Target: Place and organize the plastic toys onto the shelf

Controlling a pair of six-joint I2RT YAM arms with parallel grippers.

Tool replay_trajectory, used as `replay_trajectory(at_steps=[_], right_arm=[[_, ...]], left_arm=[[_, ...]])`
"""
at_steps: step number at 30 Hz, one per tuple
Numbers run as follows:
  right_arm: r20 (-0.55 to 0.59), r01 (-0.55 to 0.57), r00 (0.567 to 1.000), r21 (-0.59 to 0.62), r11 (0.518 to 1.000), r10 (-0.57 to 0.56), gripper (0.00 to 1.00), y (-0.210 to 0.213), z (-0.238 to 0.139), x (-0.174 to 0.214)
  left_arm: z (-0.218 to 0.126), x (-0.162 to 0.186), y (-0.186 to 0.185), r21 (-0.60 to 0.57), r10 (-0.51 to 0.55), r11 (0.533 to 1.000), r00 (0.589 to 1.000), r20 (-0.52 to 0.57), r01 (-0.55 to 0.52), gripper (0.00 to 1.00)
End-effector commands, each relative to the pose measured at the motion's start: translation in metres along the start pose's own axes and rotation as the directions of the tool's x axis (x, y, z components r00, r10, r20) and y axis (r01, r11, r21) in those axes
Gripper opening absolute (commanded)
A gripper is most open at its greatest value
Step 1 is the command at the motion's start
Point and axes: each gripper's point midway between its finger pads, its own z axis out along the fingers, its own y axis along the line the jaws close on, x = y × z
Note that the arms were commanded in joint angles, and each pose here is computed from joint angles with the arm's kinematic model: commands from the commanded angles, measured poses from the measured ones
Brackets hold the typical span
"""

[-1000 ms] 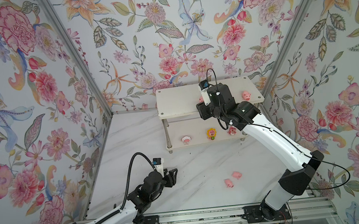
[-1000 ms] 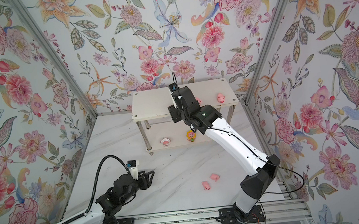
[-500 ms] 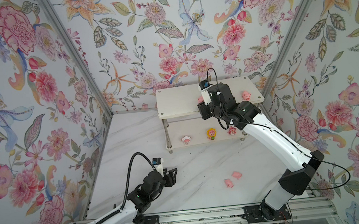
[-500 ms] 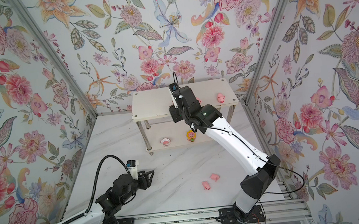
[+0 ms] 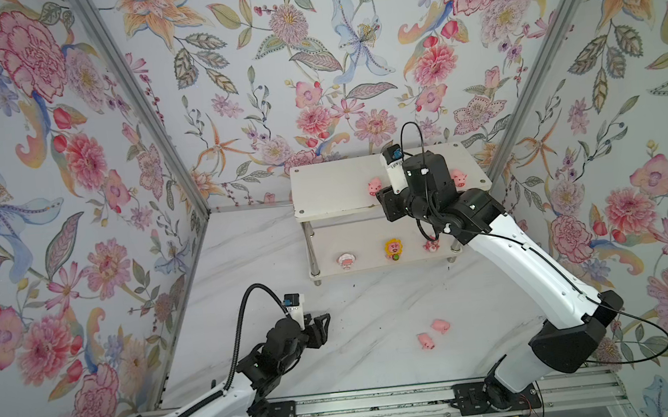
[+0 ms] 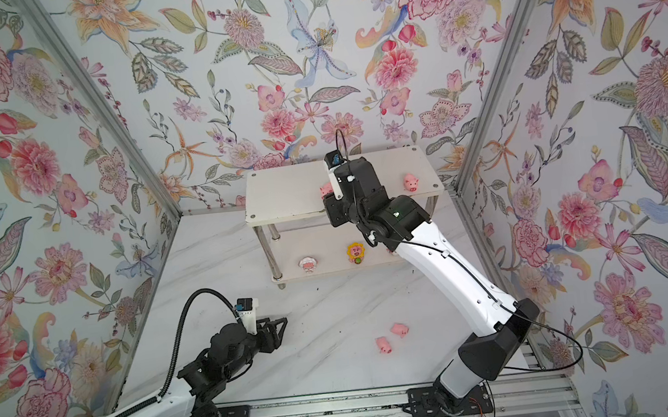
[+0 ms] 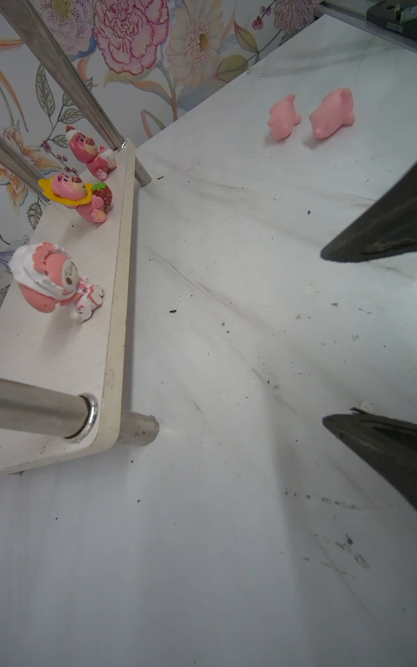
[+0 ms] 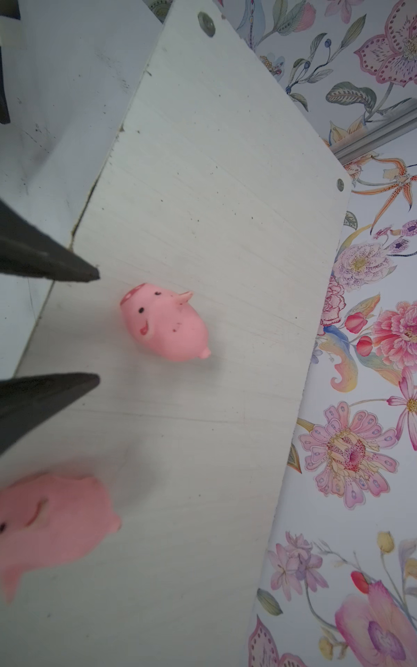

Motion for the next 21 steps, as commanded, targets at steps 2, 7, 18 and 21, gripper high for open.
replay_trajectory(at_steps=[2, 7, 18, 21], right_arm=[[-0.028, -0.023, 0.999, -0.068, 0.997, 0.021, 0.62, 0.009, 0.009, 0.004], [-0.045, -0.027, 0.999, -0.095, 0.995, 0.023, 0.66, 0.018, 0.027, 0.003], [-0.061, -0.073, 0.996, -0.096, 0.993, 0.067, 0.58, 0.004, 0.060, -0.004], [-0.066, -0.078, 0.995, -0.117, 0.990, 0.071, 0.51, 0.008, 0.064, -0.005]], left_arm=[[0.000, -0.007, 0.001, -0.005, -0.002, 1.000, 1.000, 0.019, 0.002, 0.68], [0.000, -0.004, 0.003, -0.008, -0.009, 1.000, 1.000, 0.015, 0.009, 0.69], [-0.002, -0.002, 0.011, -0.029, -0.008, 1.000, 1.000, 0.018, 0.009, 0.70], [-0.001, -0.003, 0.012, -0.032, -0.006, 0.999, 1.000, 0.018, 0.007, 0.70]])
